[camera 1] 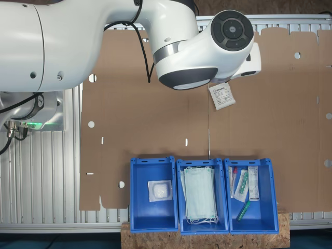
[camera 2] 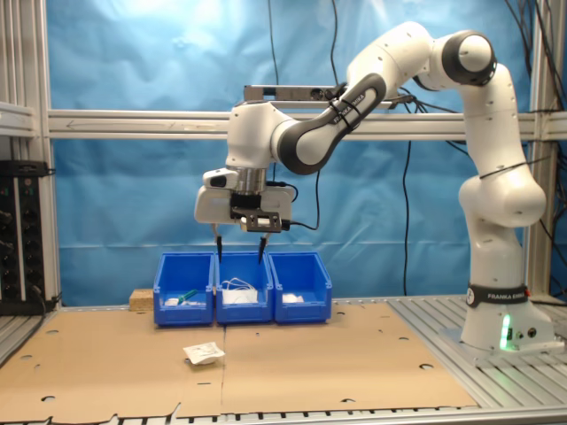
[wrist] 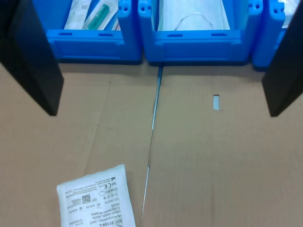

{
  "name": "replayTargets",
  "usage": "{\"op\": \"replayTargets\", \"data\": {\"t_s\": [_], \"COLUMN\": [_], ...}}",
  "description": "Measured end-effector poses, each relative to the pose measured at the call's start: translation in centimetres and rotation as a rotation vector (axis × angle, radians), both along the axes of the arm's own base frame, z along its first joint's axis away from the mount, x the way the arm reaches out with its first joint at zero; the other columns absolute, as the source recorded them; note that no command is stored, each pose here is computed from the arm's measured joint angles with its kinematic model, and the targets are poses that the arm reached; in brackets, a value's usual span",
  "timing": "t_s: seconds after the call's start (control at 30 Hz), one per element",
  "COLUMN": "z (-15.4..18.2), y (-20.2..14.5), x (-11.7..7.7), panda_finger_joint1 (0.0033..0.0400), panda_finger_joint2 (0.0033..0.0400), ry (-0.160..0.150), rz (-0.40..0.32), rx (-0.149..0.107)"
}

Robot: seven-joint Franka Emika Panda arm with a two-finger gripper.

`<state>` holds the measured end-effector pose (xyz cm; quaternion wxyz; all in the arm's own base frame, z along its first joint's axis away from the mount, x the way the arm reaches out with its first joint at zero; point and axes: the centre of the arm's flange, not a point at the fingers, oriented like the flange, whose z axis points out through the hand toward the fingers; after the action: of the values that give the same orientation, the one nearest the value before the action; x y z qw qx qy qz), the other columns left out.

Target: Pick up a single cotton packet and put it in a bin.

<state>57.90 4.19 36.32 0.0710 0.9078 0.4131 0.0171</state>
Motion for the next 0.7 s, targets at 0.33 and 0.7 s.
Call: {"op": "replayTargets", "data": {"t_s": [0.33,0.7], "z": [-0.5,-1.4], "y": [0.0,-0.1], "x": [1.6,3.2], "panda_finger_joint1": [0.0400,0.0400], "panda_finger_joint2": [0.0400,0.0400], "ry": [0.039,0.070], "rz": [-0.007,0.014], "rx": [-0.005,-0.008]}}
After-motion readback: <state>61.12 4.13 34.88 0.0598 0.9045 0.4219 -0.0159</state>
